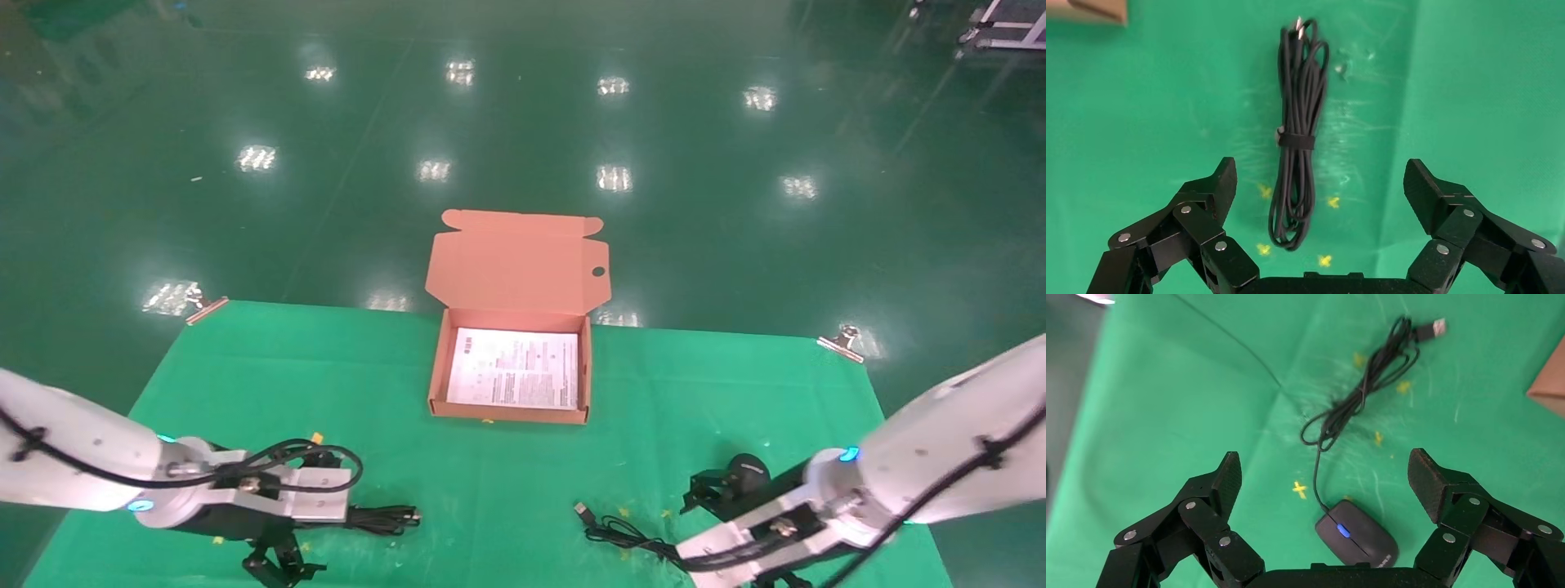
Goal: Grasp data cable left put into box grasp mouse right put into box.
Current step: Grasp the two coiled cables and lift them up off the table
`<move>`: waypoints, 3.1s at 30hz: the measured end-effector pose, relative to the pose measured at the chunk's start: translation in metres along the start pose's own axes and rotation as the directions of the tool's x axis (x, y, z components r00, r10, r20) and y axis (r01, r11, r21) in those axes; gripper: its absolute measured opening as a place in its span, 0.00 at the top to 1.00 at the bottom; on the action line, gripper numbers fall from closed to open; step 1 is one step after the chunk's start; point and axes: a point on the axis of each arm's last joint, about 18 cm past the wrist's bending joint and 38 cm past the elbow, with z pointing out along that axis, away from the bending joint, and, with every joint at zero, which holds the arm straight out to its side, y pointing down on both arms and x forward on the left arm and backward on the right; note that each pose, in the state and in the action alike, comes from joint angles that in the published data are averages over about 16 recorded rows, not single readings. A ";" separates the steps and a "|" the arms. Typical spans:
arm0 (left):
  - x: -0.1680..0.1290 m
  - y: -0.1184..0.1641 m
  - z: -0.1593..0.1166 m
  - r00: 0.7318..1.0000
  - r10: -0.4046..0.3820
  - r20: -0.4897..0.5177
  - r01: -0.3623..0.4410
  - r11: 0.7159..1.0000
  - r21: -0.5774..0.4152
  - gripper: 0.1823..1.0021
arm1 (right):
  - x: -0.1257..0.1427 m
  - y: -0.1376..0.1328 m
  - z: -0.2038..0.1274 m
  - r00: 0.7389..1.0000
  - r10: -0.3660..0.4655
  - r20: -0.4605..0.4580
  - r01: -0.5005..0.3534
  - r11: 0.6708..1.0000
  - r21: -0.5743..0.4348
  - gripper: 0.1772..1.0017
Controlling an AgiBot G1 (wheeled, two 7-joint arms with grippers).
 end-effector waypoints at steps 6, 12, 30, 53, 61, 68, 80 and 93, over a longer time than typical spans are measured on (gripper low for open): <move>-0.010 0.006 0.026 0.997 -0.078 0.012 0.079 0.996 -0.034 0.00 | 0.013 0.000 0.031 0.999 0.045 -0.016 -0.045 0.999 -0.015 0.00; -0.018 0.009 0.043 0.992 -0.125 0.019 0.126 0.991 -0.041 0.00 | 0.025 -0.002 0.056 0.996 0.084 -0.025 -0.085 0.996 -0.010 0.00; -0.029 0.022 0.061 0.986 -0.163 0.022 0.164 0.984 -0.071 0.00 | 0.044 0.002 0.098 0.993 0.119 -0.027 -0.121 0.990 -0.067 0.00; -0.030 0.027 0.061 0.983 -0.181 0.025 0.182 0.980 -0.076 0.17 | 0.044 0.007 0.102 0.993 0.119 -0.025 -0.121 0.988 -0.093 0.13; -0.029 0.027 0.061 0.983 -0.180 0.025 0.181 0.981 -0.076 0.34 | 0.044 0.006 0.102 0.993 0.118 -0.024 -0.120 0.989 -0.091 0.30; -0.029 0.027 0.061 0.984 -0.179 0.024 0.180 0.981 -0.075 0.55 | 0.044 0.006 0.102 0.993 0.118 -0.024 -0.120 0.989 -0.090 0.50; -0.031 0.028 0.059 0.984 -0.174 0.031 0.176 0.981 -0.076 0.82 | 0.047 0.007 0.098 0.992 0.120 -0.031 -0.122 0.989 -0.089 0.80; -0.080 0.039 0.003 0.973 -0.097 0.210 0.115 0.991 -0.075 0.90 | 0.103 0.030 0.011 0.966 0.116 -0.233 -0.147 0.981 -0.123 0.92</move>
